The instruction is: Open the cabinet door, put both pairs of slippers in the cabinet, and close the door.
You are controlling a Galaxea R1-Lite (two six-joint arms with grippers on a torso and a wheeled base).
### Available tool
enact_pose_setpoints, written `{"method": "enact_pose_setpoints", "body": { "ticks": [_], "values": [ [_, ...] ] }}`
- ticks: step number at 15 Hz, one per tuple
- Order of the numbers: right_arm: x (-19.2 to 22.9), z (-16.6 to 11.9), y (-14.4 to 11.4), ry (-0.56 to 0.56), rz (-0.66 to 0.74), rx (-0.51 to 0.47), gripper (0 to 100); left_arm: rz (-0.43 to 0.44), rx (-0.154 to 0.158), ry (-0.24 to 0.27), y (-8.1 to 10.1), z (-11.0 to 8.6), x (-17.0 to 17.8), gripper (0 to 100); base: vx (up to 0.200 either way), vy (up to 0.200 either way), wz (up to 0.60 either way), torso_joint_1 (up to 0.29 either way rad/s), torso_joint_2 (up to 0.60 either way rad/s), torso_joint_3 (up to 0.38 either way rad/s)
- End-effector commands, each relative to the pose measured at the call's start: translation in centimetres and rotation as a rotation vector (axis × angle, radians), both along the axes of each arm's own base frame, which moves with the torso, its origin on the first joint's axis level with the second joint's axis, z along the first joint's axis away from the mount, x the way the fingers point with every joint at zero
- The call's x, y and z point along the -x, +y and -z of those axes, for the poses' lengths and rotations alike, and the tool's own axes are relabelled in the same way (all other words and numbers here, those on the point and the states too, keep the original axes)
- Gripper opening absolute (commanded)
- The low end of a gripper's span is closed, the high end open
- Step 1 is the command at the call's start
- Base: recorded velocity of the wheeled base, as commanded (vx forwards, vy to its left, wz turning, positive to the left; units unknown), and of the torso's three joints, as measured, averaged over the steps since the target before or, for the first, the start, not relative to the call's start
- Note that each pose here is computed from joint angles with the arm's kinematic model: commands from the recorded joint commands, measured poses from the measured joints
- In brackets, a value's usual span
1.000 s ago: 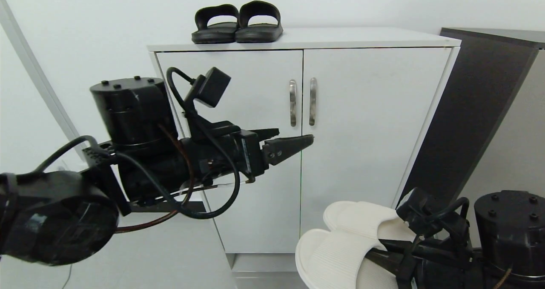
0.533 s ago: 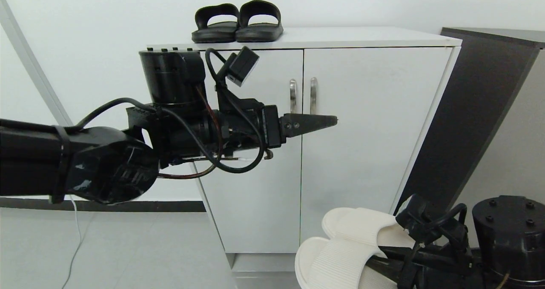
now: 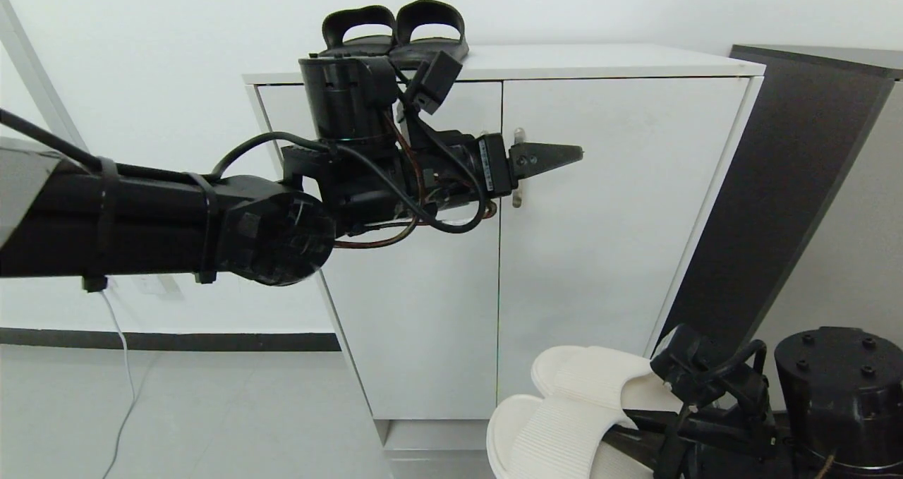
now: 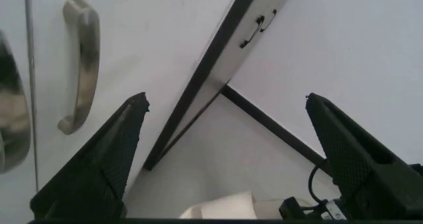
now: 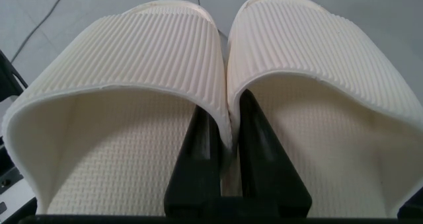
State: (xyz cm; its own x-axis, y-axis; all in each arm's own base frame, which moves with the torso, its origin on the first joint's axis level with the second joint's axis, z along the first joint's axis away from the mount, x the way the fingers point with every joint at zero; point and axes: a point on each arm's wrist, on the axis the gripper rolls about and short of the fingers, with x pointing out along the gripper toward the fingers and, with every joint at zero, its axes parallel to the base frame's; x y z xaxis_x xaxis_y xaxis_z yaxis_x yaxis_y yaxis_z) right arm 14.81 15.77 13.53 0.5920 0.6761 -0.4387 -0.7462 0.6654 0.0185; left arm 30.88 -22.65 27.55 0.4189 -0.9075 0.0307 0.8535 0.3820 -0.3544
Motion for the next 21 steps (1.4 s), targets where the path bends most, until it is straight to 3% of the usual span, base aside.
{"method": "enact_pose_setpoints", "body": {
  "ticks": [1, 7, 11, 13, 16, 17, 21],
  "values": [
    [0.0, 0.1, 0.1, 0.004, -0.002, 0.004, 0, -0.015, -0.004, 0.005, 0.3, 0.1, -0.4, 100, 0.0, 0.0, 0.0, 0.0, 0.0, 0.0],
    [0.0, 0.2, 0.0, 0.007, -0.002, 0.008, 0, -0.164, 0.0, 0.005, -0.1, 0.6, -1.8, 100, 0.0, 0.0, 0.0, 0.0, 0.0, 0.0],
    [-0.1, 0.4, 0.1, 0.011, -0.002, 0.012, 0, -0.248, 0.003, 0.002, -1.4, 1.2, -3.9, 100, 0.0, 0.0, 0.0, 0.0, 0.0, 0.0],
    [-0.1, 0.5, 0.2, 0.014, -0.002, 0.015, 0, -0.25, -0.017, 0.025, -1.7, 1.6, -4.4, 100, 0.0, 0.0, 0.0, 0.0, 0.0, 0.0],
    [-0.2, 0.6, 0.3, 0.013, -0.002, 0.014, 0, -0.247, -0.023, 0.032, -1.7, 1.7, -4.3, 100, 0.0, 0.0, 0.0, 0.0, 0.0, 0.0],
    [-0.2, 0.6, 0.3, 0.013, -0.002, 0.014, 0, -0.247, -0.022, 0.031, -1.7, 1.6, -4.2, 0, 0.0, 0.0, 0.0, 0.0, 0.0, 0.0],
    [-0.1, 0.7, 0.2, 0.015, -0.005, 0.015, 0, -0.228, -0.039, 0.052, -1.2, 1.6, -2.5, 0, 0.0, 0.0, 0.0, -0.002, 0.0, 0.013]
  ]
}}
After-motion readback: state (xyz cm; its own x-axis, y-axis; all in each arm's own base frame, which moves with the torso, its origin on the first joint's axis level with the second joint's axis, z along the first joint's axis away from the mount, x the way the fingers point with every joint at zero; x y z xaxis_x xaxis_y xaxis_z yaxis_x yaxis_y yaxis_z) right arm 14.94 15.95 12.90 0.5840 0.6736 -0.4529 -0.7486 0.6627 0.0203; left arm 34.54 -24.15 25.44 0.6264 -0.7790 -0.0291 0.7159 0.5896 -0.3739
